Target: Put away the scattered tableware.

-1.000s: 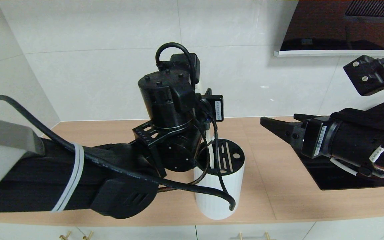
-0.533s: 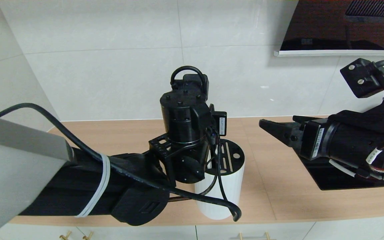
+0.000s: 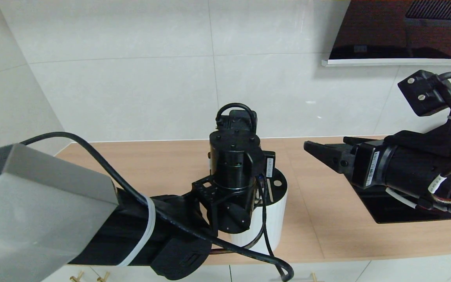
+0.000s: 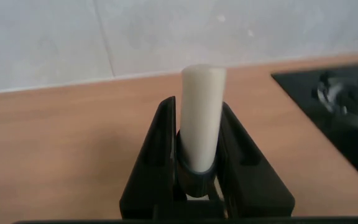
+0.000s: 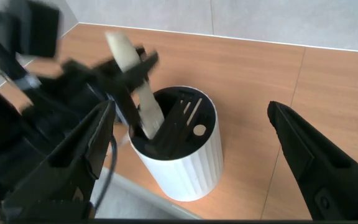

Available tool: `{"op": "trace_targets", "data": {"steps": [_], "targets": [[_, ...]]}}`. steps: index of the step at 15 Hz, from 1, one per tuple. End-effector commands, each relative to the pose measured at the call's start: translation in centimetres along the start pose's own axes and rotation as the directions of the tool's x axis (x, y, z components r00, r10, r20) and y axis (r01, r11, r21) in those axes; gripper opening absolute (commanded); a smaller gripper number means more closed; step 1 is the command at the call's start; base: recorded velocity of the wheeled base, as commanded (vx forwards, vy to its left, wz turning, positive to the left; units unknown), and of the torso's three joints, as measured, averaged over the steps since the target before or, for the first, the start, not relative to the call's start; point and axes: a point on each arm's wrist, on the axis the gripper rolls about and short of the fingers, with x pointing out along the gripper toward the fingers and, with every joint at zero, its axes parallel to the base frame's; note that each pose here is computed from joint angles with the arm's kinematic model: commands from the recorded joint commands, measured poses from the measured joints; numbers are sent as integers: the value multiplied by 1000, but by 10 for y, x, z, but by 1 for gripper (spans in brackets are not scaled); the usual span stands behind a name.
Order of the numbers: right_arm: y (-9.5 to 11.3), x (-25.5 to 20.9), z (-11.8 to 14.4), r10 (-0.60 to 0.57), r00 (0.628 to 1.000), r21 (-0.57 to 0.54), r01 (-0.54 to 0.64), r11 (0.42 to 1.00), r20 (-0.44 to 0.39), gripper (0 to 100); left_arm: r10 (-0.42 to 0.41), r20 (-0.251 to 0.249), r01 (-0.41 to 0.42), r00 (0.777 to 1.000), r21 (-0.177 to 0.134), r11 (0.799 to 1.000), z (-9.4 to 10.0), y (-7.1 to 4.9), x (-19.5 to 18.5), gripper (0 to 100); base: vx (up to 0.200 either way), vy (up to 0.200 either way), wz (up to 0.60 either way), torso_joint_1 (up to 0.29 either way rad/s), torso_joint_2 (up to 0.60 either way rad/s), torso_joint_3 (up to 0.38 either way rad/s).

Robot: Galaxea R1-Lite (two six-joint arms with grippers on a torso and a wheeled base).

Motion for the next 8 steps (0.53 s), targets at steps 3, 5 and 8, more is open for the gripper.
{"op": "trace_targets", "data": {"steps": [3, 5, 8], "targets": [[0, 0, -1, 1, 1000, -1, -1, 1000, -2, 100, -4, -47, 5, 999, 24, 1000, -21, -4, 1, 0, 0, 0, 0, 0, 0, 0], [0, 0, 0, 1, 1000, 0, -1, 1000, 0, 100, -3, -54, 4, 999, 30, 1000, -24, -4, 1, 0, 0, 0, 0, 0, 0, 0], [0, 0, -1, 0, 1000, -1, 0, 1000, -2, 100, -1, -55, 2, 999, 23, 1000, -24, -3, 0, 0, 0, 0, 0, 0, 0, 0]]}}
